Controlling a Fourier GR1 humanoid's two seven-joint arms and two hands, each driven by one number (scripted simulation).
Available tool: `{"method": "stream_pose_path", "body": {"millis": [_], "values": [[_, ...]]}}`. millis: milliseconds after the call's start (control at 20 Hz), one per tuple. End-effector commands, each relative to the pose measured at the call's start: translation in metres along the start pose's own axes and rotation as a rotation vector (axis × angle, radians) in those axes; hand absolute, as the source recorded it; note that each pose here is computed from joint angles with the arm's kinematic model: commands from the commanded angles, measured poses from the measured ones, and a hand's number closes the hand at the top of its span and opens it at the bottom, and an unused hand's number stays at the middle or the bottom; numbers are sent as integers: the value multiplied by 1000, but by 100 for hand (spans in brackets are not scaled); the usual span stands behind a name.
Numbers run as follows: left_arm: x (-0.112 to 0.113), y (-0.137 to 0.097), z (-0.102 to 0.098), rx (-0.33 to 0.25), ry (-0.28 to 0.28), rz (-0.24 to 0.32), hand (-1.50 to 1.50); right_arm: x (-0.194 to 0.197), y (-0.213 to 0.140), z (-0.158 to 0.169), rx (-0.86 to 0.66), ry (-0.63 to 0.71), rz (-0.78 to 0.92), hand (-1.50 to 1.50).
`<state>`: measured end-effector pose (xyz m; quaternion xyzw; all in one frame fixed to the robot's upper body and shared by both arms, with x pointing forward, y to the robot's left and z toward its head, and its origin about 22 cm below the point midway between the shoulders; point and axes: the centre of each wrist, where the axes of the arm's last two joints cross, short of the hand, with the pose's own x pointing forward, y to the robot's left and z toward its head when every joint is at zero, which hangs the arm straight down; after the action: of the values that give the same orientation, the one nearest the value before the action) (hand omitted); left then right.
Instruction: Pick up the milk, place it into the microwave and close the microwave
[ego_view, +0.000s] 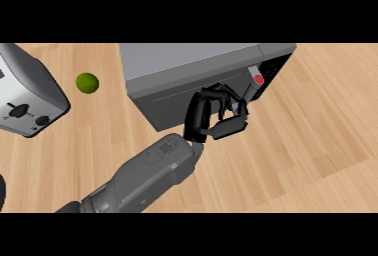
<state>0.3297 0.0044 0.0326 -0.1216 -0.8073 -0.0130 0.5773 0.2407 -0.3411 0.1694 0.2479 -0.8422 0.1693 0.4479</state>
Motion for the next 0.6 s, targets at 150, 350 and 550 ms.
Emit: {"method": "stream_pose_path", "body": {"millis": [150,350,550], "values": [[6,8,-27,55,10,-19,150,5,3,-8,77,-5,-37,-150],[4,8,-27,52,10,-17,150,6,0,-6,83,7,-59,-150],[4,9,-28,57,0,-14,150,7,-2,-5,93,10,-70,-150]]}}
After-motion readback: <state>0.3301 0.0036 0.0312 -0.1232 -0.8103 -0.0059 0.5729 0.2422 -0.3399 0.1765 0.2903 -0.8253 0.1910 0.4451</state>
